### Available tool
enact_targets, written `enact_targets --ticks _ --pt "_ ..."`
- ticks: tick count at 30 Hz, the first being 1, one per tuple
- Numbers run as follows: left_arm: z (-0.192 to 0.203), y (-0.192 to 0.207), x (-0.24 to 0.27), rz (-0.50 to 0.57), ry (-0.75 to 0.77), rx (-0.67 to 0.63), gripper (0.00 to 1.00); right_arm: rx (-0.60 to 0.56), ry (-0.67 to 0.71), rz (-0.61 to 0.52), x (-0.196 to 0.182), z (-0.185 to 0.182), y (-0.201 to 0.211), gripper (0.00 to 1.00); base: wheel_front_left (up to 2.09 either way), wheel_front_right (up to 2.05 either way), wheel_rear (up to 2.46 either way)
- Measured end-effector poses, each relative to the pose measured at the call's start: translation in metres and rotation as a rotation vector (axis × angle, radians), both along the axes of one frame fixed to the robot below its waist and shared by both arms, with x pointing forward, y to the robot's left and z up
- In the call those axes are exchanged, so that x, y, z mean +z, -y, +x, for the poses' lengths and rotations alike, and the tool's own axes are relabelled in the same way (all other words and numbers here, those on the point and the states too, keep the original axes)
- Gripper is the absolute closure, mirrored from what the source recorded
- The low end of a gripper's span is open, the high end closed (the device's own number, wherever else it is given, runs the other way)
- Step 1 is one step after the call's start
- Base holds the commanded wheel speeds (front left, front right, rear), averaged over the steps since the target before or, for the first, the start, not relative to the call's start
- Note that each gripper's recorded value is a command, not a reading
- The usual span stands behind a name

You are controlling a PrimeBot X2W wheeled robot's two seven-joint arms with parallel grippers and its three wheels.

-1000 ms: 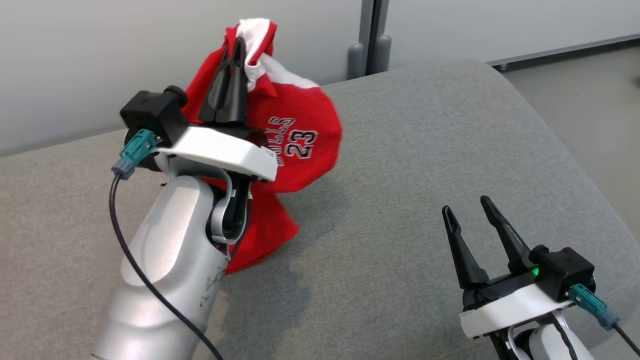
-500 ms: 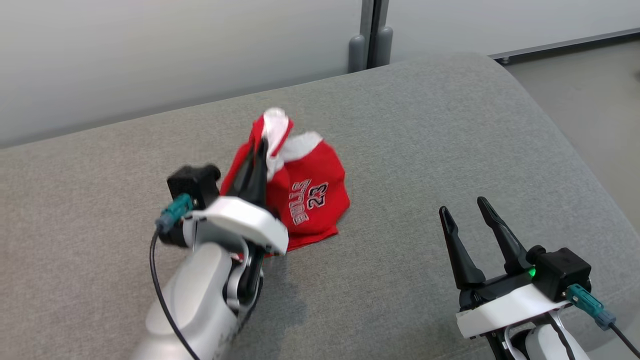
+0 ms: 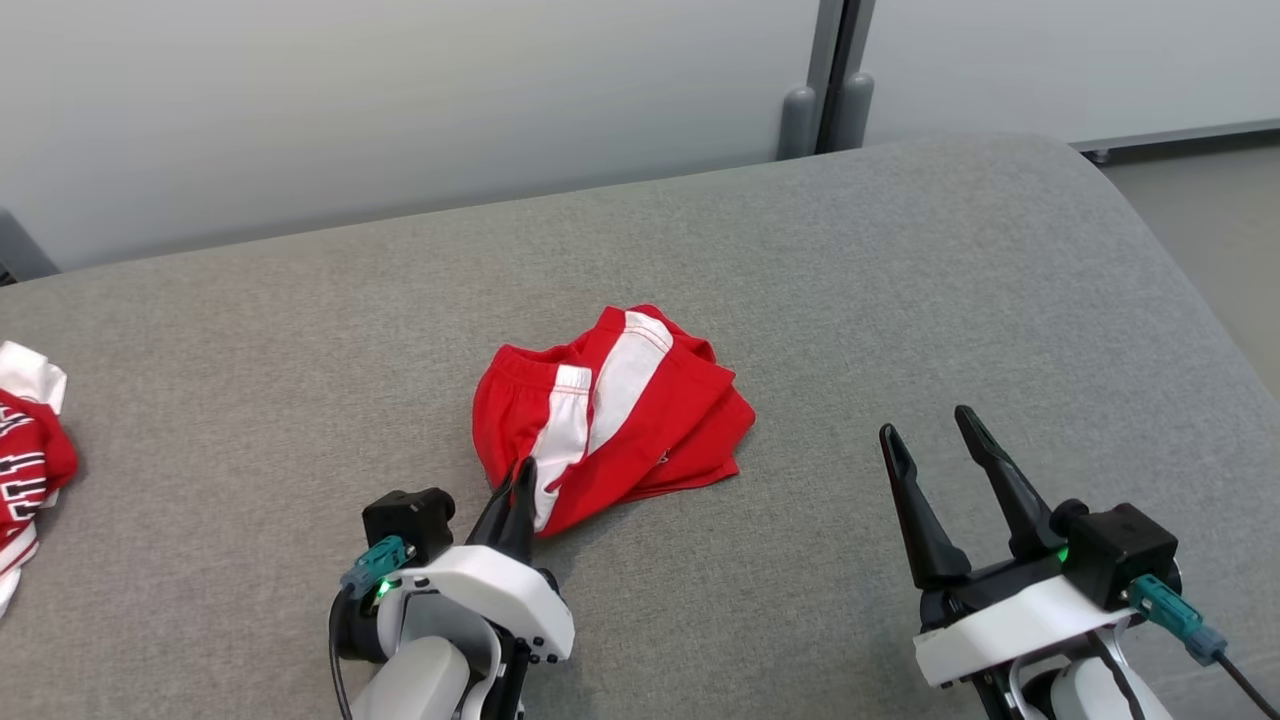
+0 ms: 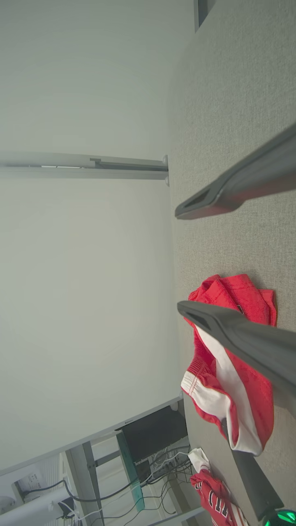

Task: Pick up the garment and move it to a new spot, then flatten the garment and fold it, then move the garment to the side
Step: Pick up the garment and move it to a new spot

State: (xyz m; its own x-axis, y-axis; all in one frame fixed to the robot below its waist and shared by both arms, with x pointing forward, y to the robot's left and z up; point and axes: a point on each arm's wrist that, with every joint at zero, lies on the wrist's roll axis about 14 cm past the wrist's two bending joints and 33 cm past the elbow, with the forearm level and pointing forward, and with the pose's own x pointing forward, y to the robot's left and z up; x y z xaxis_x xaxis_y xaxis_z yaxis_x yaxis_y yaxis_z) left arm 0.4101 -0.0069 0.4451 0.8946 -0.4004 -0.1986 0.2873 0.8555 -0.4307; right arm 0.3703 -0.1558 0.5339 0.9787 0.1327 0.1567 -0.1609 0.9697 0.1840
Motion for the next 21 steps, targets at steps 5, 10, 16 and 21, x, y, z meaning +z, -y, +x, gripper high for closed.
enact_targets --ticks 5,10,16,21 --pt "-0.010 -0.017 -0.009 0.035 -0.016 0.041 0.22 0.025 -0.002 0.004 -0.001 -0.002 -0.009 0.00 0.00 0.00 0.00" --pt "-0.019 -0.035 -0.016 0.020 -0.046 0.097 0.00 0.051 0.003 0.006 0.000 -0.002 -0.017 0.00 0.00 0.00 0.00" --pt "-0.016 -0.064 0.004 -0.012 0.016 0.199 0.00 0.089 0.002 0.002 0.000 -0.004 -0.029 0.00 0.00 0.00 0.00" --pt "-0.014 -0.095 0.038 0.012 0.156 0.283 0.00 0.109 0.004 0.003 0.000 -0.006 -0.036 0.00 0.00 0.00 0.00"
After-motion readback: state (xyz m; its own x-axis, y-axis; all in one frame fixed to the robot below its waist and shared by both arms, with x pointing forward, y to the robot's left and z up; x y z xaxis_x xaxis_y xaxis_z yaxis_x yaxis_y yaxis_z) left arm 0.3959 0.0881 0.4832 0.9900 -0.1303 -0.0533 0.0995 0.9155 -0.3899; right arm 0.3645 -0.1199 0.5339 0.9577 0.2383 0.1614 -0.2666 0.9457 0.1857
